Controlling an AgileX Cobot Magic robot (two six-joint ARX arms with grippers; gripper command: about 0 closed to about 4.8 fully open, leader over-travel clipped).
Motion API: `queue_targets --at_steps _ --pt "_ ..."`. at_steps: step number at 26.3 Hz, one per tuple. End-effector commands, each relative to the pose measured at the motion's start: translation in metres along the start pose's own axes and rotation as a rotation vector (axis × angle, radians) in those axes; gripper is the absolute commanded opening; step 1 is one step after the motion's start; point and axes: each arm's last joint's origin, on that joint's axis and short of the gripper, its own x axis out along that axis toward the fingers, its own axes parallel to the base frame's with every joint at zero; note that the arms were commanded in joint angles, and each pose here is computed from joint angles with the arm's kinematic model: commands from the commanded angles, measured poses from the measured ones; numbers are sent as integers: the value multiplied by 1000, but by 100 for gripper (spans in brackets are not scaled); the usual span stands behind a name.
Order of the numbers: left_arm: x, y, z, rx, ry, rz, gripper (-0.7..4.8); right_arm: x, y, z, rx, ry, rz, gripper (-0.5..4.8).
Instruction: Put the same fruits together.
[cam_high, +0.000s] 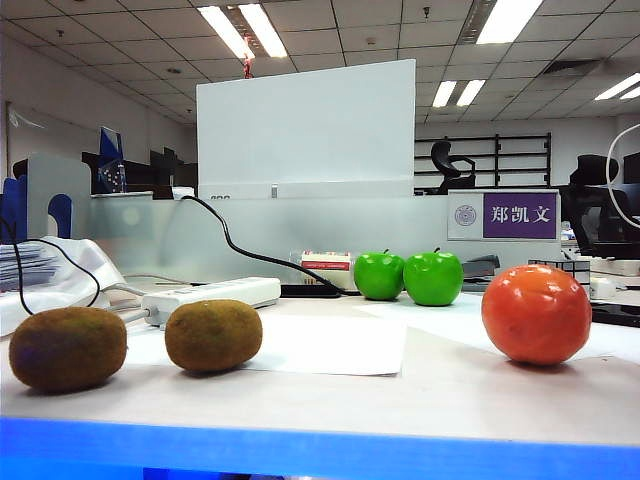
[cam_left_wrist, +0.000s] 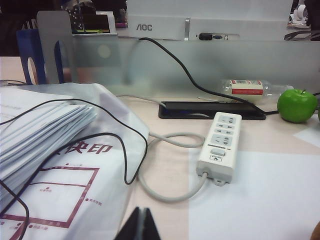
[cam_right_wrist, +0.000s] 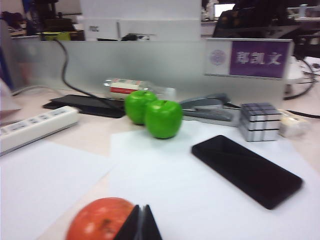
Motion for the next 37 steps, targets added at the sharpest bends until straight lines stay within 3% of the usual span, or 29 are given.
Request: queue_targets --at_steps 1,10,37 --pt "0 0 2 2 -15 2 -5 0 -5 1 -5 -9 -49 1" --pt "0 0 2 1 -15 2 -5 -3 -19 1 -8 -15 -197 1" --pt "0 0 2 2 -15 2 -5 -2 -19 1 2 -15 -196 1"
